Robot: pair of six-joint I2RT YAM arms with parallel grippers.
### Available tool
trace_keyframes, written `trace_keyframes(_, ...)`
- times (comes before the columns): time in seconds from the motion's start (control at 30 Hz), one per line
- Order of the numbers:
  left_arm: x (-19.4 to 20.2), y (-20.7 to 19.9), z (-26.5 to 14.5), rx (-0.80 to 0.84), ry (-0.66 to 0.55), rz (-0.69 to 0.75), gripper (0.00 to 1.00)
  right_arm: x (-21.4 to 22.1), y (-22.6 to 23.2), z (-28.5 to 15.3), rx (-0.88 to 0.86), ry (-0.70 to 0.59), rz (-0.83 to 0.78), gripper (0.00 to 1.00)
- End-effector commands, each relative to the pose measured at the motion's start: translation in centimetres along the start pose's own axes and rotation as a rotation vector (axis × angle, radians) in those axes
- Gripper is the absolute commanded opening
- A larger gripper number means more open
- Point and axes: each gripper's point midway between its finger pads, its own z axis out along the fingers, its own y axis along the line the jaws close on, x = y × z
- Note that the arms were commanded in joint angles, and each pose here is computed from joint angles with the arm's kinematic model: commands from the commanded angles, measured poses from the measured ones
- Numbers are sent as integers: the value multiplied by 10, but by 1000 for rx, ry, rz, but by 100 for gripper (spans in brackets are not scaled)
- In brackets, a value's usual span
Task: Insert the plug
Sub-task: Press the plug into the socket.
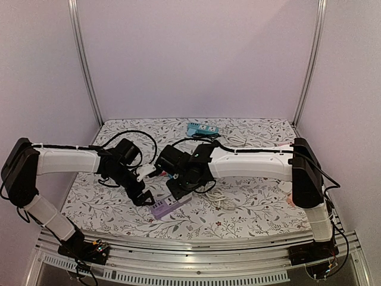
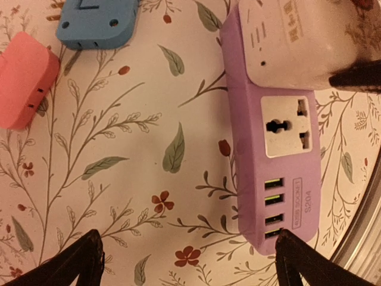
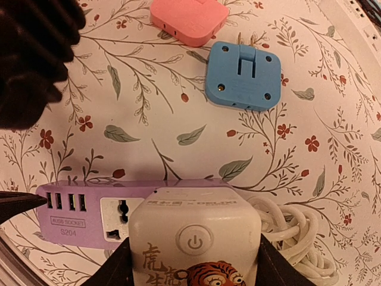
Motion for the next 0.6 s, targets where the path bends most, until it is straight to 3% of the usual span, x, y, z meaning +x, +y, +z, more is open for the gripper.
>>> trace_keyframes(0.0, -3, 4, -5, 16, -11, -20, 100, 220, -60, 111, 221, 709, -199, 0)
trace_keyframes(0.4, 0, 17, -8, 0, -6, -58, 99, 253, -71, 133, 216, 822, -263, 0)
trace_keyframes(0.57, 2, 17, -7, 3, 3, -57, 99, 222, -64, 119, 206, 749, -248, 3)
